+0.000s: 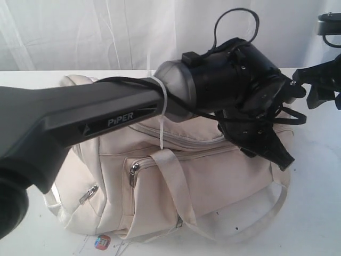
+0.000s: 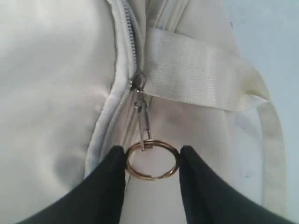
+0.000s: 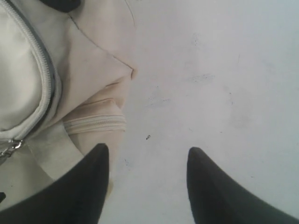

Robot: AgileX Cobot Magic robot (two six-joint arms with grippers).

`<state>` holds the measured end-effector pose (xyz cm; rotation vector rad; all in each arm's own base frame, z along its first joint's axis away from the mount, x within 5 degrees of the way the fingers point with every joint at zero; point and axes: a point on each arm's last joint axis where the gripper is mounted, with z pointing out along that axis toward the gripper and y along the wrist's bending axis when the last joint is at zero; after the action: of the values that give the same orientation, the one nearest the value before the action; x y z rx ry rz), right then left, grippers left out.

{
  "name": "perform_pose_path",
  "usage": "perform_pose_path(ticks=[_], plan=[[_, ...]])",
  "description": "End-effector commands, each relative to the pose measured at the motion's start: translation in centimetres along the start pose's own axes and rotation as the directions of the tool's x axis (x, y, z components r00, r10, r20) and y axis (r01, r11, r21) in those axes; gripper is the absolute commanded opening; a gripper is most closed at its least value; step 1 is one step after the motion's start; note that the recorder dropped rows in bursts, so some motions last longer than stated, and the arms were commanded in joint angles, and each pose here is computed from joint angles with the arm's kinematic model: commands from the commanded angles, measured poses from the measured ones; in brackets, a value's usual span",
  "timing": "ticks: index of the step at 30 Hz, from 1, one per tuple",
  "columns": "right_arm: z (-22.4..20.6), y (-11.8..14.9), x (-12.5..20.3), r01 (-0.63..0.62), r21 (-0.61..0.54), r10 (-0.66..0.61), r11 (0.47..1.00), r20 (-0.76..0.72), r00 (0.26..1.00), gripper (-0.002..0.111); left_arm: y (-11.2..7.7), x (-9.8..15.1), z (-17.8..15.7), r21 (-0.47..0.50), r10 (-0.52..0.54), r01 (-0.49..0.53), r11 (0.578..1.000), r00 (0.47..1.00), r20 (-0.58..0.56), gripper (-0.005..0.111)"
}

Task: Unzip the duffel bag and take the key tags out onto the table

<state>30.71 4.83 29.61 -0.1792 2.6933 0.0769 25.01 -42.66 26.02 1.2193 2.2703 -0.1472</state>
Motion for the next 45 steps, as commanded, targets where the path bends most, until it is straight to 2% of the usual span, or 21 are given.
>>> perform_pose_path(ticks=[1,5,6,10,14,17,21,24,27,29,32,33,34,35,37,38,42,45], plan=[[-0.1,0.6,0.3,0.054,-0.078,-0.055,0.996,-0.009,0.998,0.048,0.5,0.0,-2.0,-0.009,0.031,-0.031,0.999,0.999,-0.017,0.0],[-0.4,2.3,0.2,0.126,-0.259,-0.123,0.958,0.027,0.992,0.048,0.6,0.2,-2.4,-0.01,0.047,-0.047,0.999,0.998,-0.039,0.0],[-0.5,2.5,0.2,0.14,-0.275,-0.135,0.951,0.037,0.99,0.048,0.6,0.2,-2.5,-0.011,0.048,-0.048,0.999,0.998,-0.043,0.0],[-0.3,1.6,-0.1,0.149,-0.217,-0.141,0.965,0.054,0.989,0.048,0.6,0.4,-2.5,-0.011,0.063,-0.064,0.998,0.996,-0.064,0.0],[-0.3,-0.9,-0.3,0.048,-0.095,-0.043,0.994,0.053,0.998,0.048,0.6,0.3,-2.6,-0.01,0.068,-0.068,0.998,0.996,-0.053,0.0],[-0.3,-2.6,-0.5,-0.036,-0.063,0.04,0.997,0.074,0.996,0.046,0.6,0.3,-2.6,-0.009,0.076,-0.077,0.997,0.996,-0.053,0.0],[-0.5,-4.1,-0.8,-0.128,-0.096,0.139,0.987,0.119,0.983,0.04,0.7,0.3,-2.6,-0.009,0.081,-0.082,0.997,0.995,-0.059,0.0],[-0.8,-3.9,-1.0,-0.101,-0.221,0.133,0.97,0.138,0.981,0.024,0.7,0.3,-2.6,-0.009,0.081,-0.082,0.997,0.995,-0.059,0.0],[-0.7,-3.3,-1.3,-0.043,-0.401,0.115,0.915,0.158,0.981,0.001,0.7,0.3,-2.6,-0.009,0.083,-0.084,0.996,0.995,-0.061,0.0],[0.0,-3.7,-1.5,-0.052,-0.463,0.139,0.885,0.155,0.978,0.0,0.7,0.3,-2.6,-0.01,0.083,-0.084,0.996,0.995,-0.061,0.0],[2.5,-4.9,-1.5,-0.138,-0.542,0.207,0.829,0.068,0.976,0.0,0.7,0.3,-2.9,-0.01,0.082,-0.083,0.997,0.995,-0.056,0.0],[3.6,-4.8,-1.5,-0.155,-0.643,0.222,0.75,0.024,0.975,0.0,0.7,0.3,-2.8,-0.01,0.082,-0.083,0.997,0.995,-0.054,0.0],[4.1,-4.5,-1.5,-0.153,-0.701,0.213,0.696,-0.001,0.977,0.0,0.7,0.3,-2.8,-0.009,0.082,-0.083,0.997,0.995,-0.053,0.0],[5.2,-4.3,-1.5,-0.156,-0.77,0.215,0.619,-0.025,0.976,0.0,0.7,0.3,-2.8,-0.009,0.082,-0.083,0.997,0.995,-0.053,0.0],[6.9,-4.5,-1.7,-0.189,-0.794,0.25,0.578,-0.048,0.967,0.006,0.7,0.3,-2.8,-0.009,0.088,-0.089,0.996,0.995,-0.053,0.0],[7.4,-4.4,-1.7,-0.196,-0.795,0.249,0.574,-0.058,0.967,0.01,0.7,0.3,-2.8,-0.009,0.09,-0.091,0.996,0.995,-0.053,0.0],[8.0,-4.5,-1.6,-0.206,-0.795,0.249,0.571,-0.072,0.966,0.042,0.6,0.2,-3.0,-0.007,0.105,-0.105,0.994,0.993,-0.045,0.0],[8.1,-4.5,-1.6,-0.206,-0.794,0.247,0.572,-0.073,0.966,0.05,0.7,0.0,-3.5,-0.008,0.103,-0.103,0.995,0.994,-0.029,0.0]])
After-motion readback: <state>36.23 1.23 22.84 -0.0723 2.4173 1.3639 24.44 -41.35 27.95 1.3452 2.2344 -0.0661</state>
